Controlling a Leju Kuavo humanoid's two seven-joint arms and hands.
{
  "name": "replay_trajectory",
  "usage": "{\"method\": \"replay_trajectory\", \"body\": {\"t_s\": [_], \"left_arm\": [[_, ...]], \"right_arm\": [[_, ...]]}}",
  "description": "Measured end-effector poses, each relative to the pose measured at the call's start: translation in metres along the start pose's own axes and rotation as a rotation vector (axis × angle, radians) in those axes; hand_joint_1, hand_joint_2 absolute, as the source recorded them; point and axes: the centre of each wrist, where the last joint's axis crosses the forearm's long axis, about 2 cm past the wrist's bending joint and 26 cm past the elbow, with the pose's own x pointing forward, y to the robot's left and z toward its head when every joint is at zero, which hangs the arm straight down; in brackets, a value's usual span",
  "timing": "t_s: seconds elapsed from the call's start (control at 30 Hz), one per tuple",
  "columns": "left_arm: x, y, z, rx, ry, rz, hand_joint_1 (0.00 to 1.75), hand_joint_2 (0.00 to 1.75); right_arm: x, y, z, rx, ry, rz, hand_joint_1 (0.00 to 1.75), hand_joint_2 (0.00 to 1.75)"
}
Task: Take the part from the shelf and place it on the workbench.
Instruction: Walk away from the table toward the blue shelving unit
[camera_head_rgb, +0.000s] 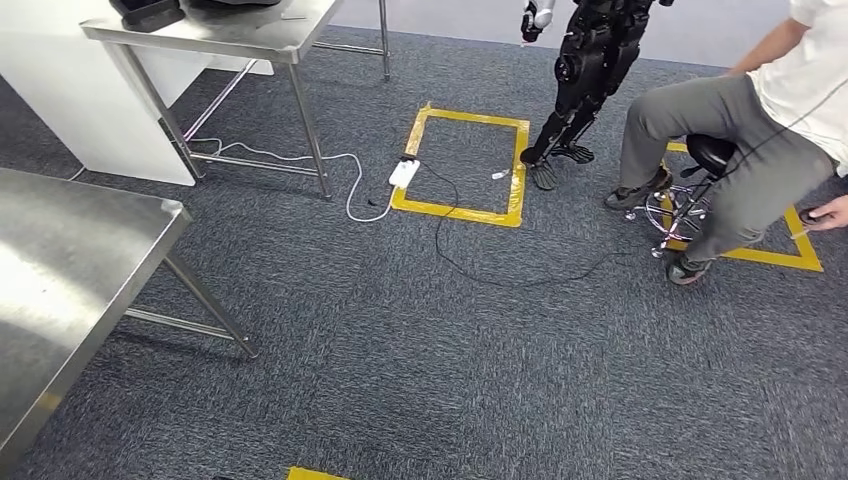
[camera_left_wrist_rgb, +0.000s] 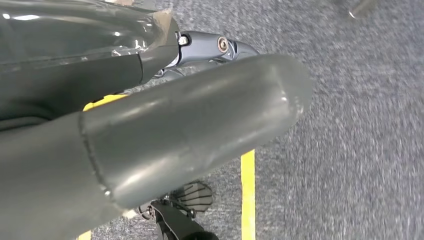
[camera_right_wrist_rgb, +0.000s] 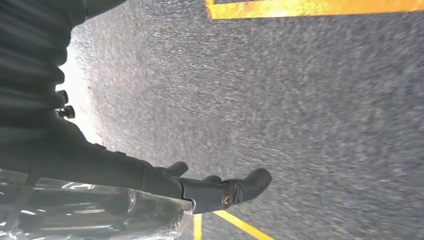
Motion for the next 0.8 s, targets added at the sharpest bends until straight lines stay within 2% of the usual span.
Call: {"method": "replay_trajectory", "body": {"t_s": [0.8], "left_arm": [[0.0016, -0.0035, -0.0006, -0.009, 0.001, -0.009, 0.00, 0.00]], "right_arm": [[-0.0014, -0.0040, -0.0023, 0.004, 0.009, -0.007, 0.00, 1.75]]}}
